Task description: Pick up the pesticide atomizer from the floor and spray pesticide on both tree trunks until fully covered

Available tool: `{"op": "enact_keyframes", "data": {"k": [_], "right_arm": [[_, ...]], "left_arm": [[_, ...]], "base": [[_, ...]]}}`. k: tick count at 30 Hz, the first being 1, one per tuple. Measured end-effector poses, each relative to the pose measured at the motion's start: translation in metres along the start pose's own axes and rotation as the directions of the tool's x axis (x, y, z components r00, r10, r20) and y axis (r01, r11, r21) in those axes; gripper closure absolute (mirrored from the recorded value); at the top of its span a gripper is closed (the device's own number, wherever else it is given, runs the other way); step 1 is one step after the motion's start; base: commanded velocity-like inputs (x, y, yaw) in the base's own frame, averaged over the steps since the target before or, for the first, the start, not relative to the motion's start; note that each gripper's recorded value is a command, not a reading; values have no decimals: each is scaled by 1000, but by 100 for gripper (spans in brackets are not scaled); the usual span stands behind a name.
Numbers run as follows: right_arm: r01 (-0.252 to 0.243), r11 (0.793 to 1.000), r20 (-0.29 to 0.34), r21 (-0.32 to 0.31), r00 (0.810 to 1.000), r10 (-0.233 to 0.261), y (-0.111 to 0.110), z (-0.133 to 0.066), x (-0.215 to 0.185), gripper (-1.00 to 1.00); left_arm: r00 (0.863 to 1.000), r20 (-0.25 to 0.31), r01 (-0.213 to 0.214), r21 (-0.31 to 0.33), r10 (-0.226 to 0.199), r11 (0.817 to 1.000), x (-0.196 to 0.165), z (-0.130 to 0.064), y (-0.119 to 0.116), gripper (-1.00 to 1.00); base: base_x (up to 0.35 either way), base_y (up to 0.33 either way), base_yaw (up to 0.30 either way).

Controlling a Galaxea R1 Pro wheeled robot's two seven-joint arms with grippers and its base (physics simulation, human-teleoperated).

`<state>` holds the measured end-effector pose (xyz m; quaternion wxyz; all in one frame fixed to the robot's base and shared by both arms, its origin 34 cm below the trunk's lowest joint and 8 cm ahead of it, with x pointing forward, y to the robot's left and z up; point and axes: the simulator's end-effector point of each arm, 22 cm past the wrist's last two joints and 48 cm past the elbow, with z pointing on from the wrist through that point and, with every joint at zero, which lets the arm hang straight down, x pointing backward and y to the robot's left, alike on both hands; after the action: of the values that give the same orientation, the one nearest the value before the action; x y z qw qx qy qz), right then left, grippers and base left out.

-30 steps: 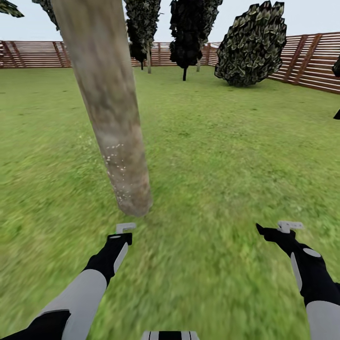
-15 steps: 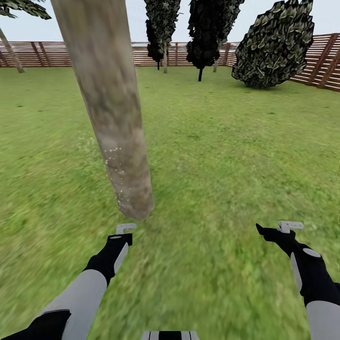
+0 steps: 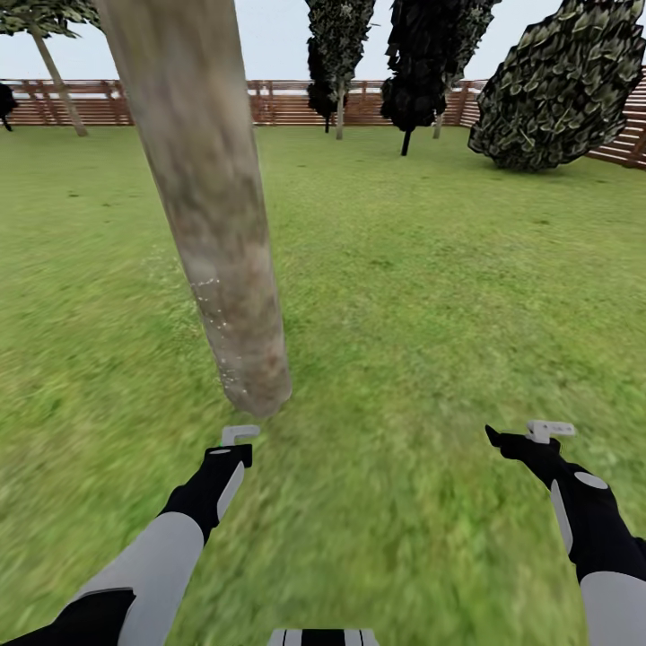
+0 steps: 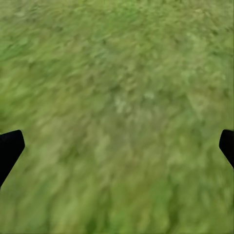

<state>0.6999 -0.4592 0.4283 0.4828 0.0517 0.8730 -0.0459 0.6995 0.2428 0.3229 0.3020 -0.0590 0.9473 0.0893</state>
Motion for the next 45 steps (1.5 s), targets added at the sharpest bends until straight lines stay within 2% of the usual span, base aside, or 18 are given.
{"op": "enact_keyframes", "data": {"k": [15, 26, 31, 41, 45], "right_arm": [[-1, 1000, 1, -1, 1000, 1, 1, 0, 0, -100], [-1, 1000, 1, -1, 1000, 1, 1, 0, 0, -100], [-1, 1000, 4, -1, 1000, 1, 1, 0, -1, -100], [-2, 1000, 1, -1, 1000, 2, 1, 0, 0, -100], [0, 1000, 4, 1, 1000, 0, 0, 0, -2, -100]], "left_arm": [[1000, -2, 0, 0, 0, 1000, 1, 0, 0, 100], [1000, -2, -1, 4, 1, 1000, 1, 0, -2, 100], [1000, -2, -1, 4, 1, 1000, 1, 0, -3, 100], [1000, -3, 0, 5, 0, 1000, 1, 0, -3, 100], [1000, -5, 1, 5, -1, 1000, 2, 0, -3, 100]], "base": [[122, -286, 278], [13, -286, 268], [53, -286, 43], [42, -279, -189], [0, -58, 34]]}}
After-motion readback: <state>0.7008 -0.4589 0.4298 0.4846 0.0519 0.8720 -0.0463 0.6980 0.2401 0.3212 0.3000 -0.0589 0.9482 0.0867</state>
